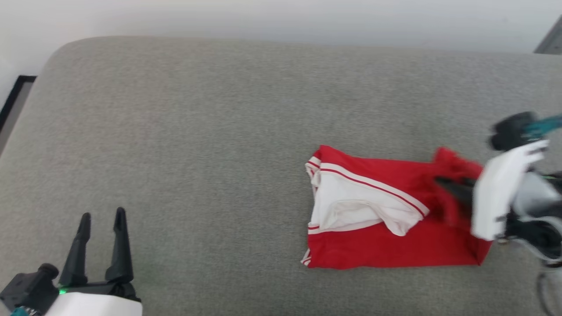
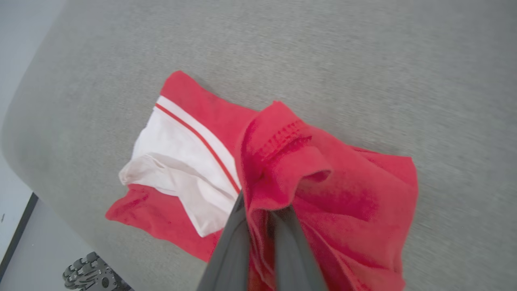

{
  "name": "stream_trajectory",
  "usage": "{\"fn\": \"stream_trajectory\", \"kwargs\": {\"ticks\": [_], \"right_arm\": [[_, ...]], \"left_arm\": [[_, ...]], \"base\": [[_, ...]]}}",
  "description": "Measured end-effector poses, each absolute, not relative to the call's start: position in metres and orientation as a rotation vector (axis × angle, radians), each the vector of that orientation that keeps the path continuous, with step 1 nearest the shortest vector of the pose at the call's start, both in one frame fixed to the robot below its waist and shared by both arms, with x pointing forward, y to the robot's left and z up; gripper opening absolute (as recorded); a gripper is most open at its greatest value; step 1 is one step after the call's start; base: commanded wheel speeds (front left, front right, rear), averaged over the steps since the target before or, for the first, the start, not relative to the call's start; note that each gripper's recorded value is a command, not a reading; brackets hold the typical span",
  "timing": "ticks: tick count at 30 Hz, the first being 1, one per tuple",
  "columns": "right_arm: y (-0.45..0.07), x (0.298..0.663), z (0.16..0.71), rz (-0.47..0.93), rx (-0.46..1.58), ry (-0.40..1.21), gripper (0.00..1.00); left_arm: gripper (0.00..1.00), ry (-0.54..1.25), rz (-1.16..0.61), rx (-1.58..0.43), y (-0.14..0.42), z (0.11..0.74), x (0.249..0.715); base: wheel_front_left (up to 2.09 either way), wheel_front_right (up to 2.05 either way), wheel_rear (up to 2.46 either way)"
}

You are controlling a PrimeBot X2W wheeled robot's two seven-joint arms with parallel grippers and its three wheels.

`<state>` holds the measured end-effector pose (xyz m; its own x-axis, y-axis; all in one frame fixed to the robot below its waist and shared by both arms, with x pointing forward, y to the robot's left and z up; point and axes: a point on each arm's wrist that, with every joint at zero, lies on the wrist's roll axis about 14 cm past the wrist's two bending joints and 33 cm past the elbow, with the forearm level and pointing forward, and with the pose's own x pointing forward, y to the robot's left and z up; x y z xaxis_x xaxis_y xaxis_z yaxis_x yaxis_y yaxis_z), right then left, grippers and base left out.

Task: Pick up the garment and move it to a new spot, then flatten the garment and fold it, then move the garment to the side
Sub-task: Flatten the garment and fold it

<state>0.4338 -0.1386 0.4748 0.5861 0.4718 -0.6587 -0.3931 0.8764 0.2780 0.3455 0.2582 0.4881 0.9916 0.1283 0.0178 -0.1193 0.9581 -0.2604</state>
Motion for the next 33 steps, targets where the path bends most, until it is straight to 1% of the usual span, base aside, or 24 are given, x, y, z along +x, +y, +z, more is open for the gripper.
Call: {"fn": "stream_trajectory", "kwargs": {"ticks": [6, 10, 13, 14, 15, 16, 18, 22, 25, 33], "right_arm": [[-0.068, 0.43, 0.468, 0.683, 0.076, 0.816, 0.0], [-0.034, 0.426, 0.459, 0.762, 0.044, 0.842, 0.0], [-0.019, 0.423, 0.449, 0.797, 0.019, 0.871, 0.0], [-0.017, 0.423, 0.446, 0.801, 0.007, 0.877, 0.27], [-0.015, 0.424, 0.445, 0.804, 0.001, 0.875, 0.82], [-0.014, 0.426, 0.445, 0.804, -0.002, 0.869, 1.0], [-0.012, 0.428, 0.447, 0.806, -0.009, 0.86, 1.0], [-0.011, 0.429, 0.463, 0.818, 0.041, 0.821, 1.0], [-0.02, 0.436, 0.487, 0.801, 0.088, 0.731, 1.0], [-0.093, 0.448, 0.525, 0.596, 0.156, 0.476, 1.0]], "left_arm": [[1.0, -0.038, 0.137, -0.271, 0.259, 0.49, 0.339], [1.0, -0.046, 0.149, -0.271, 0.263, 0.492, 0.335], [1.0, -0.045, 0.161, -0.277, 0.265, 0.492, 0.33], [1.0, -0.046, 0.166, -0.278, 0.266, 0.492, 0.329], [1.0, -0.047, 0.172, -0.277, 0.268, 0.492, 0.327], [1.0, -0.048, 0.175, -0.277, 0.268, 0.492, 0.326], [1.0, -0.052, 0.179, -0.28, 0.269, 0.493, 0.325], [1.0, -0.063, 0.183, -0.285, 0.272, 0.496, 0.326], [1.0, -0.067, 0.179, -0.286, 0.271, 0.497, 0.327], [1.0, -0.08, 0.137, -0.281, 0.264, 0.501, 0.336]], "base": [[0.0, 0.0, 0.0], [0.0, 0.0, 0.0], [0.0, 0.0, 0.0], [0.0, 0.0, 0.0], [0.0, 0.0, 0.0], [0.0, 0.0, 0.0], [0.0, 0.0, 0.0], [0.0, 0.0, 0.0], [0.0, 0.0, 0.0], [0.0, 0.0, 0.0]]}}
